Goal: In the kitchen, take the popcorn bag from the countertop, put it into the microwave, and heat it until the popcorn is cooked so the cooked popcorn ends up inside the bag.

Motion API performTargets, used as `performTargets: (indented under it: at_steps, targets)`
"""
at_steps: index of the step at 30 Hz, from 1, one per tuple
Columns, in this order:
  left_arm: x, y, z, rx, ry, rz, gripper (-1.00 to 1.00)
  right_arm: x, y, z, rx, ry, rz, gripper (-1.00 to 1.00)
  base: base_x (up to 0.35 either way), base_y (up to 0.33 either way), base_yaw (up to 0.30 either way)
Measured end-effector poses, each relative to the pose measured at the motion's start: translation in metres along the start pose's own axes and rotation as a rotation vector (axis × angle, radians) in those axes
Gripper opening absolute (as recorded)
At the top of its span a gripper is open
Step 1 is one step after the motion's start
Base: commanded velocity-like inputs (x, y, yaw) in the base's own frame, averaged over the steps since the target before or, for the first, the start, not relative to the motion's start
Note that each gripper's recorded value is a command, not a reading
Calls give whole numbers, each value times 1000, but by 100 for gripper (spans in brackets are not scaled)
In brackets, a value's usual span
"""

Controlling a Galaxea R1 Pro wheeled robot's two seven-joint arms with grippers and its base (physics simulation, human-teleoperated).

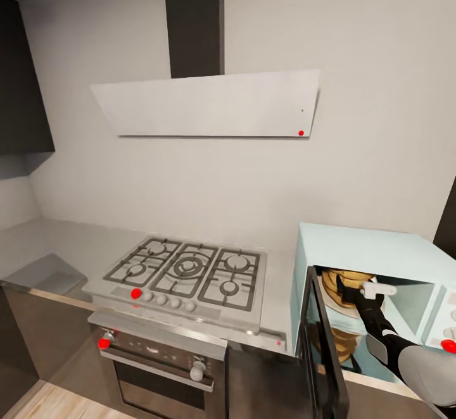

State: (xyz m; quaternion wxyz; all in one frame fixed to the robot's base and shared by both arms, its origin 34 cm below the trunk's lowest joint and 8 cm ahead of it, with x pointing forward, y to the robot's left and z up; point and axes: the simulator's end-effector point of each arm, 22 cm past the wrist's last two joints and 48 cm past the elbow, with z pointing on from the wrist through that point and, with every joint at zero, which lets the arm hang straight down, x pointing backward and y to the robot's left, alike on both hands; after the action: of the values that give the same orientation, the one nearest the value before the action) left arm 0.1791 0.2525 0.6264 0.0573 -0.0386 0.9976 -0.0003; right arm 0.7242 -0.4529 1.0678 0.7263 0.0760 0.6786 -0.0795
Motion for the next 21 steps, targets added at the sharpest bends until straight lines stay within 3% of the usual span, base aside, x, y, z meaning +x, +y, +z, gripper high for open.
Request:
performTargets:
  at_steps: [6, 21]
  targets:
    - [0, -3, 0, 4, 2, 0, 100, 0, 2, 0, -7, 0, -8, 100, -54, 0, 0]
    - [0, -4, 0, 5, 1, -1, 100, 0, 2, 1, -7, 1, -8, 100, -306, 0, 0]
